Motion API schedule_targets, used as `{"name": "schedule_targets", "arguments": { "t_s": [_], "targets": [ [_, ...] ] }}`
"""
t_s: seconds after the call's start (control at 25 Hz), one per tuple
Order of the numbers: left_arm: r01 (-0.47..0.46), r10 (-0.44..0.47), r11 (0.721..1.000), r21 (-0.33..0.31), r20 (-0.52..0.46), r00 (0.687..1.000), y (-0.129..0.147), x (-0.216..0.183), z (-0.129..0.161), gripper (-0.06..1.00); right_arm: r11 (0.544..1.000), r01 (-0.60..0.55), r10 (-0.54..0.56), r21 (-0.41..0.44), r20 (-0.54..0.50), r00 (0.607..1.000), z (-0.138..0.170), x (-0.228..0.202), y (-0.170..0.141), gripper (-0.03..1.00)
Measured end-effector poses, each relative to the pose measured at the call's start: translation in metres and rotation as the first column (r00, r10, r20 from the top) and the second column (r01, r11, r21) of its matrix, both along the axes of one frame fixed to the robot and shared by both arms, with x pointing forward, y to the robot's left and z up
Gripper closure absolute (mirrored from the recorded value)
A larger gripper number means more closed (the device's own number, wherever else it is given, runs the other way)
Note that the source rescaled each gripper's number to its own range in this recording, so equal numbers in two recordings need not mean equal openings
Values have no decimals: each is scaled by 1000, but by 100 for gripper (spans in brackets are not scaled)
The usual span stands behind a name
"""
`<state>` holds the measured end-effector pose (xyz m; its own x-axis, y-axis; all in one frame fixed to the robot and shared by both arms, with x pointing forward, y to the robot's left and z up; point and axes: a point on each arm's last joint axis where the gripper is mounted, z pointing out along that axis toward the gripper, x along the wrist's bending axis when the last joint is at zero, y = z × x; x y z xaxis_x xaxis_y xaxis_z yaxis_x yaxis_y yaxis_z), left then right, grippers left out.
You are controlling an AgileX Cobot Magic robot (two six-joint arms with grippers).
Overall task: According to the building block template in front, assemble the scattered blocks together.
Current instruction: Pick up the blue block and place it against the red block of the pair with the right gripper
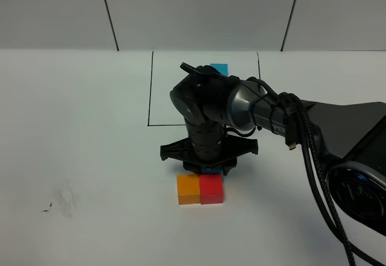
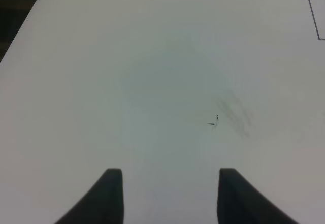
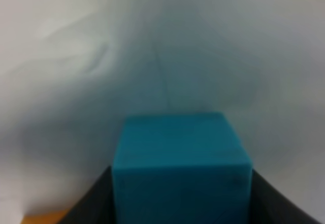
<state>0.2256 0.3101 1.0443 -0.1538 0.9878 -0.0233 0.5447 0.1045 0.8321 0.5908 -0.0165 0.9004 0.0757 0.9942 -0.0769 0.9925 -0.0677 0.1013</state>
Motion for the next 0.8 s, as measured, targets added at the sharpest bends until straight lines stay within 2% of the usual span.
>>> {"name": "schedule_targets", "arguments": {
  "t_s": [0.8],
  "targets": [
    [0, 0, 1000, 0, 0, 1000, 0, 0, 0, 94, 1000, 1, -1, 2, -3, 1000, -2, 1, 1, 67]
  ]
}}
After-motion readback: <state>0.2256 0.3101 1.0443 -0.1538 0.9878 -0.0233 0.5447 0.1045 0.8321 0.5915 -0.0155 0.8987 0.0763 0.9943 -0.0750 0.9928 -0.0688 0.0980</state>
